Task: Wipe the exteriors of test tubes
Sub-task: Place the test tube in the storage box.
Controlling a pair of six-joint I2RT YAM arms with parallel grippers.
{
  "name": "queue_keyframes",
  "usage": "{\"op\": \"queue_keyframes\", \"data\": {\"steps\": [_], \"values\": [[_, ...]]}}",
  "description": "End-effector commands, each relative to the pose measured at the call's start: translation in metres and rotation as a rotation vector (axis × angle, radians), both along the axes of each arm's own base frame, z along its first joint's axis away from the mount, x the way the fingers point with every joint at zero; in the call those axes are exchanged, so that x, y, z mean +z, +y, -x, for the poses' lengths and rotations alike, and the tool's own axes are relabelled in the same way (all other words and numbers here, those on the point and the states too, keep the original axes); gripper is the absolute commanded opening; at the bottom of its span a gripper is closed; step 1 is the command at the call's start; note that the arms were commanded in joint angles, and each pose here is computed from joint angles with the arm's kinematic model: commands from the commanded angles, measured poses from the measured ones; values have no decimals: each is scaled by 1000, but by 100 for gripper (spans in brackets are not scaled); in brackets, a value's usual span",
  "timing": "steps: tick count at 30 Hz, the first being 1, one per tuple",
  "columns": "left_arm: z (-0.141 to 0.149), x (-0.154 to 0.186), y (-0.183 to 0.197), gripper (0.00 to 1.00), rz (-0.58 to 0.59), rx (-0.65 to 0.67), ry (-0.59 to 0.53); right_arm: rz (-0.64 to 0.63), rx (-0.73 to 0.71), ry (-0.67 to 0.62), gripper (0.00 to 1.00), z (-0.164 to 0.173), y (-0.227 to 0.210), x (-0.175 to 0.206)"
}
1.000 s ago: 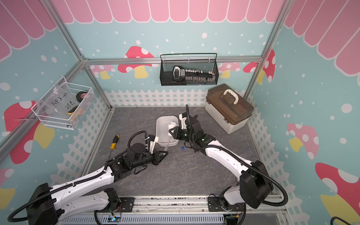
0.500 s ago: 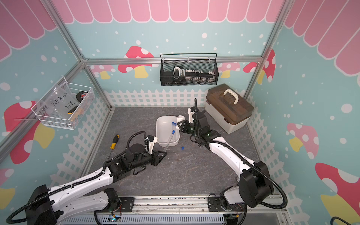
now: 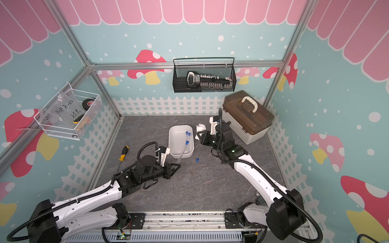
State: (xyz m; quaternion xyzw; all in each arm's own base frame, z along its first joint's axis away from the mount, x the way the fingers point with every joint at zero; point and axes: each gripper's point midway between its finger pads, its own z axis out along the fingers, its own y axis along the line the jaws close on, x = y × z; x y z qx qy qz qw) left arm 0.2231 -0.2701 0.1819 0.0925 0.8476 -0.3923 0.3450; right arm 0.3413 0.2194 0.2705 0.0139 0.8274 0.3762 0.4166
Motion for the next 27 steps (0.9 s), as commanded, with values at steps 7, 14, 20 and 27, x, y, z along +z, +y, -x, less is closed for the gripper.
{"op": "queue_keyframes", "data": {"steps": [7,14,20,27], "values": [[-13,13,2,15,12,31,-19,118,-81,220,22,54,-44,-100],[-28,20,6,15,28,56,-36,200,-122,386,21,87,-66,-177],[-33,24,10,15,19,64,-50,236,-105,443,21,93,-67,-202],[-29,29,7,15,58,-5,-68,237,-85,469,22,91,-60,-212]]}}
